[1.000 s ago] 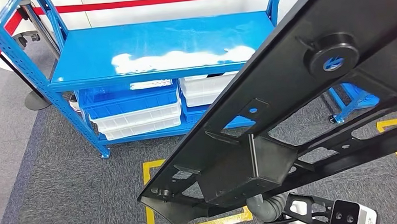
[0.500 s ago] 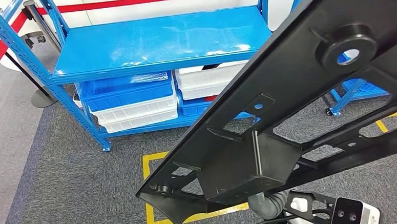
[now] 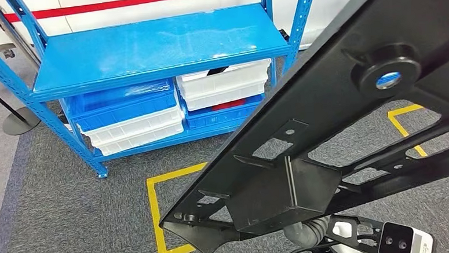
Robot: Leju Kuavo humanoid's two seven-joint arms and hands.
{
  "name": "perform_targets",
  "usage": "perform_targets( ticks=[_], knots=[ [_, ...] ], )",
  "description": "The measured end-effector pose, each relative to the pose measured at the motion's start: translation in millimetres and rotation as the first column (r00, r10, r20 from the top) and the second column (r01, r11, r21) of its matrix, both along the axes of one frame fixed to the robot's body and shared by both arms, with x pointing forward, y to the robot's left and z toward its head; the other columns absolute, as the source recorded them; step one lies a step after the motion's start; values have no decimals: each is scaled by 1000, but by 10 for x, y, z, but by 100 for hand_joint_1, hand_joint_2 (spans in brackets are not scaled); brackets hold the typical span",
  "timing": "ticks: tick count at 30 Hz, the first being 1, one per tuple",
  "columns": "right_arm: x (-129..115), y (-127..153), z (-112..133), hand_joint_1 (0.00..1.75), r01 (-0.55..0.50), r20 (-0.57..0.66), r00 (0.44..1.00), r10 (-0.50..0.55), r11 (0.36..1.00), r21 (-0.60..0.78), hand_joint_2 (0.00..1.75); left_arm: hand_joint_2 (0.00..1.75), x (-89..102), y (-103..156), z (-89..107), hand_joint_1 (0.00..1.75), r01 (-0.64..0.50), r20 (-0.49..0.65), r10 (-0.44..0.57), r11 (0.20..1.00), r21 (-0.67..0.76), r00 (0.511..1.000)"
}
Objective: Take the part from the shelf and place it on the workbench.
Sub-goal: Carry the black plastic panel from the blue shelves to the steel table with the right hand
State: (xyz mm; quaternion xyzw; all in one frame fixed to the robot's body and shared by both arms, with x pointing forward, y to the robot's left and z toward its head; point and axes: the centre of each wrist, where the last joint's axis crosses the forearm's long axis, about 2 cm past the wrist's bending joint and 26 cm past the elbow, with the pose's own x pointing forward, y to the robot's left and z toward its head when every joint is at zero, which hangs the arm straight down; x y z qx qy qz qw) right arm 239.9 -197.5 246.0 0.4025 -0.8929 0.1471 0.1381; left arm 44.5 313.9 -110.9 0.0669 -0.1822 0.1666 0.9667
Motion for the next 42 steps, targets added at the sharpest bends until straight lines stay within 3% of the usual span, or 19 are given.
perform_targets(
  ticks=[17,31,42],
  knots=[
    [59,-66,-19,169,15,1,1000,-15,999,-28,175,0,0,-20,-1,0,-19,-3,19,1000,-7,1000],
    [-81,-79,112,169,220,80,973,-215,974,-61,175,0,-5,-8,-1,0,10,15,-10,1000,4,1000],
    [-133,-70,154,169,220,99,972,-215,974,-51,175,0,-21,72,3,0,17,4,-18,995,96,1000]
  ],
)
